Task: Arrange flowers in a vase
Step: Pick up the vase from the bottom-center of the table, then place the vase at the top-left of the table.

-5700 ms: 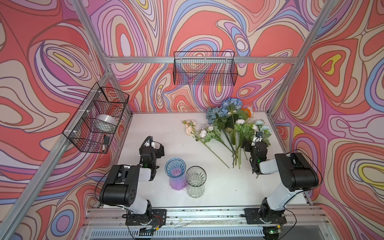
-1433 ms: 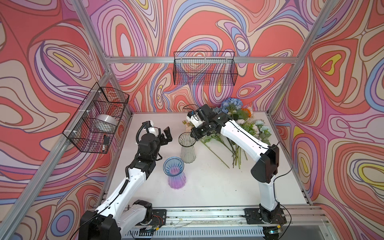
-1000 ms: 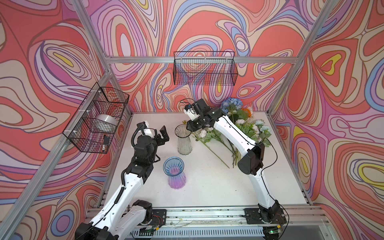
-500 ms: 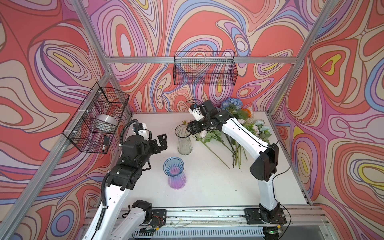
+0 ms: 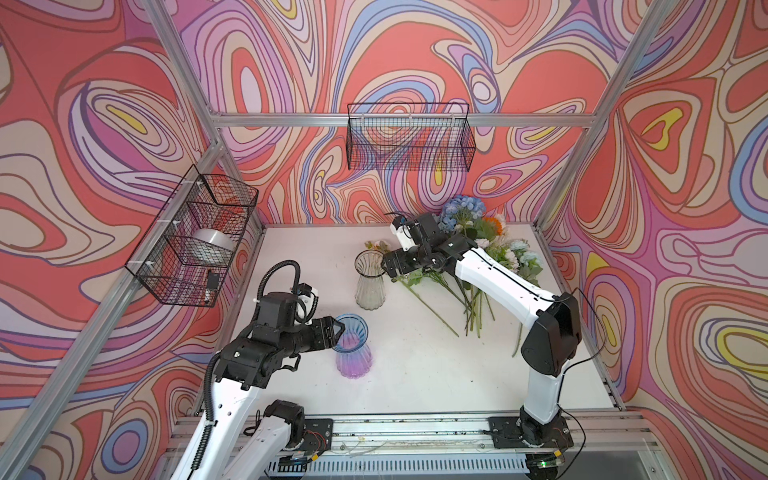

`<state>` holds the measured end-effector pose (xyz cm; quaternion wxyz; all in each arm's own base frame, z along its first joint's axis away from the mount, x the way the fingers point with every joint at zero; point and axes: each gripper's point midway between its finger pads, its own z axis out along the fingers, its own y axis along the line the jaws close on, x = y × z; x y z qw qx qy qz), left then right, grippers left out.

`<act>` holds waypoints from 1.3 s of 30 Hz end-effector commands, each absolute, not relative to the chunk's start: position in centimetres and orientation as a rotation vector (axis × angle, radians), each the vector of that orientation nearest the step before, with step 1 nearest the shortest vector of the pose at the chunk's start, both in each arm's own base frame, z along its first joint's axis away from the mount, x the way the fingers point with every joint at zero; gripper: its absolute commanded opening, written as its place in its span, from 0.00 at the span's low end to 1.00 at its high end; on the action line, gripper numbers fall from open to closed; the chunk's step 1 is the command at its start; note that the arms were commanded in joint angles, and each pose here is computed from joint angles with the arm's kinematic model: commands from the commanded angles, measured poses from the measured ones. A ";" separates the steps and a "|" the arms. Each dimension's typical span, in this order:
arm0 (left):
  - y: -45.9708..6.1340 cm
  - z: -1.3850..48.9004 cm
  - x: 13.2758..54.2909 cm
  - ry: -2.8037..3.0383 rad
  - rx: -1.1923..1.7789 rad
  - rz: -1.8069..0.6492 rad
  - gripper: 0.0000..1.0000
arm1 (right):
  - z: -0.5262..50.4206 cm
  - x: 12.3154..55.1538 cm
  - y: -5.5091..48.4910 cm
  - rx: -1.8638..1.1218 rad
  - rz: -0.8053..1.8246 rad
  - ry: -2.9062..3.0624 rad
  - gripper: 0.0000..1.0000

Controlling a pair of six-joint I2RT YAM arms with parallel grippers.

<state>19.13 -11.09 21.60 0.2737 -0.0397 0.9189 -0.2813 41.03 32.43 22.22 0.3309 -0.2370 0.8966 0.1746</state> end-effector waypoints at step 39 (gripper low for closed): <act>-3.3 24.7 26.8 2.353 -0.272 -0.146 0.00 | 25.8 41.4 33.4 -0.591 0.572 2.220 0.98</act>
